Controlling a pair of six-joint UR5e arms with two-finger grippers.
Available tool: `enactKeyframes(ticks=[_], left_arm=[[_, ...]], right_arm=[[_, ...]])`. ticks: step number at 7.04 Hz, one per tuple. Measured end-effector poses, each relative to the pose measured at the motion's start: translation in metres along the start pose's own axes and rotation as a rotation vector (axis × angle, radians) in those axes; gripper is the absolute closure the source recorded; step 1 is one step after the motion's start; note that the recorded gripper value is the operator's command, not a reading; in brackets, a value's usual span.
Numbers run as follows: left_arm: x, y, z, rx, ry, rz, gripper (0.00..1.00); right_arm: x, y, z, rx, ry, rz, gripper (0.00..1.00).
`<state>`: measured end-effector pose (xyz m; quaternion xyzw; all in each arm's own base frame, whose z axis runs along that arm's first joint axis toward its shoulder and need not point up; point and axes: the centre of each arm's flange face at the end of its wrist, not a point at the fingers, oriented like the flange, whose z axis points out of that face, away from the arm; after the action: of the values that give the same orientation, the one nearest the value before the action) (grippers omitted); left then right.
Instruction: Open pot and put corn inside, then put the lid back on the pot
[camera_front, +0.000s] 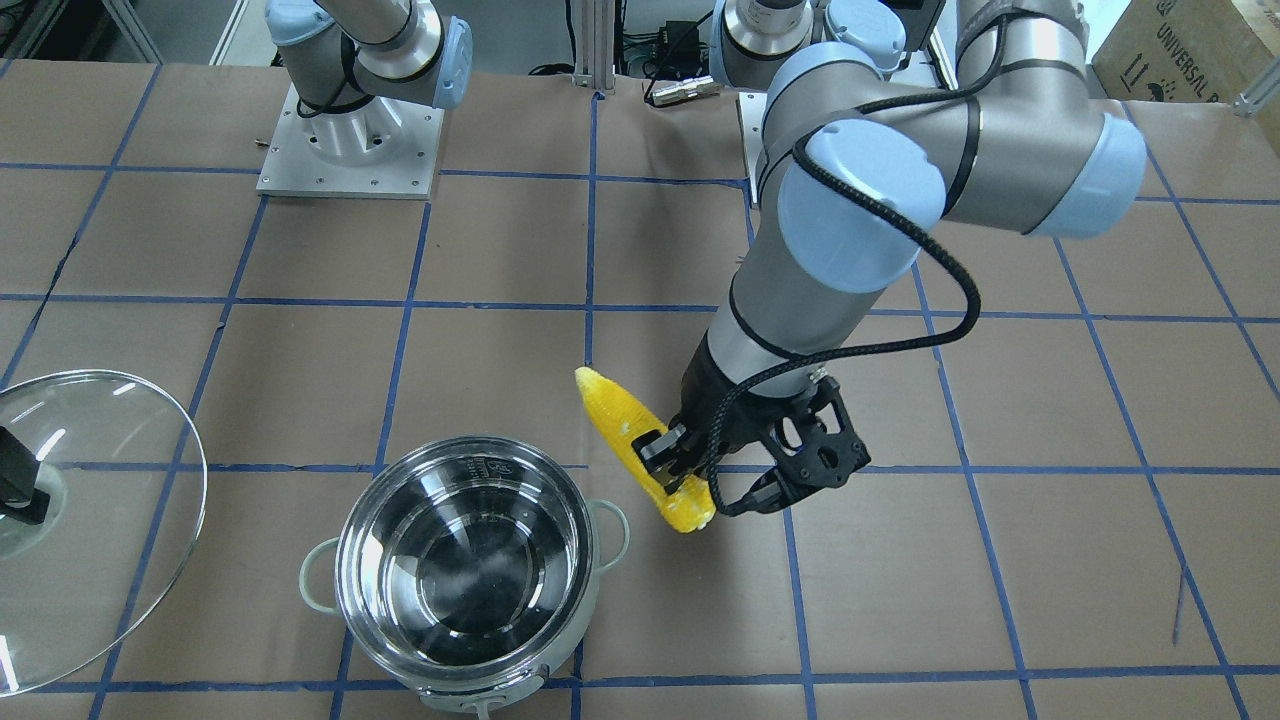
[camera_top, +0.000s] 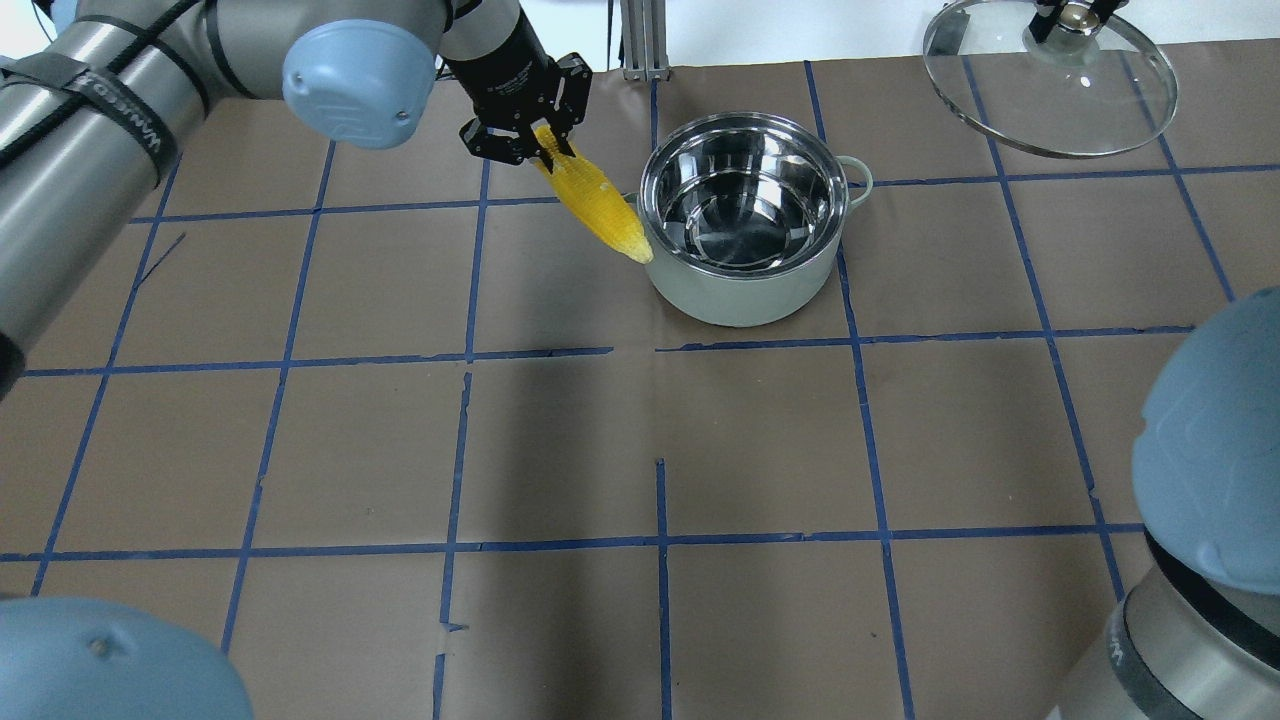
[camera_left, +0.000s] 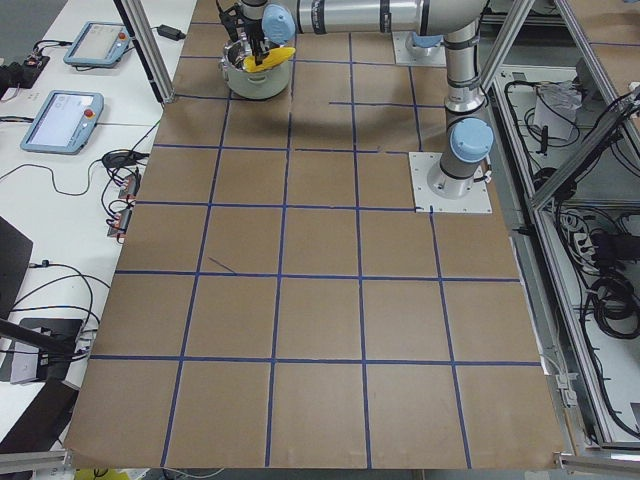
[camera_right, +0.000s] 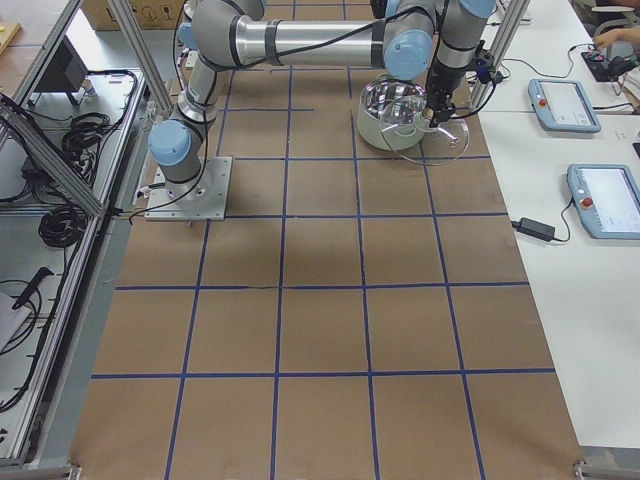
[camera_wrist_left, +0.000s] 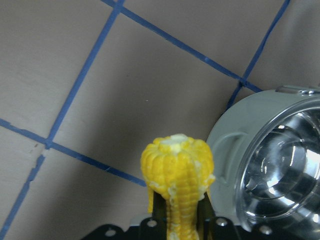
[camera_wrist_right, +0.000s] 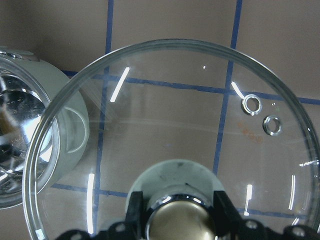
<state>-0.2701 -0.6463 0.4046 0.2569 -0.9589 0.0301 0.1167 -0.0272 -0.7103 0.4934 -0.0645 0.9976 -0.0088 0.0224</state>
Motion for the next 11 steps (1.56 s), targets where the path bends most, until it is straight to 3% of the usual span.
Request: enactKeyframes(ticks=[2,3,4,5,9,11], left_arm=[[0.049,-0.007,0.024,-0.005,0.043,-0.031,0.94],[0.071,-0.005,0.039,-0.009,0.049,-0.042,0.88],[0.091,-0.001,0.054,-0.012,0.053,-0.051,0.25],[0.105,0.001,0.064,-0.015,0.057,-0.062,0.00],[0.106,-0.003,0.081,-0.031,0.028,-0.023,0.00],[0.068,-0.023,0.083,-0.017,-0.080,0.118,0.00]], right_arm=[[0.000,0.000,0.000,0.000,-0.001,-0.001,0.92],[0.000,0.000,-0.001,0.000,-0.001,-0.001,0.92],[-0.001,0.001,-0.001,0.001,-0.001,-0.002,0.91],[-0.001,0.001,-0.002,0.002,-0.001,-0.002,0.91],[-0.003,0.001,-0.003,0.002,-0.001,-0.002,0.92],[-0.031,-0.004,0.001,-0.002,0.008,-0.028,0.92]])
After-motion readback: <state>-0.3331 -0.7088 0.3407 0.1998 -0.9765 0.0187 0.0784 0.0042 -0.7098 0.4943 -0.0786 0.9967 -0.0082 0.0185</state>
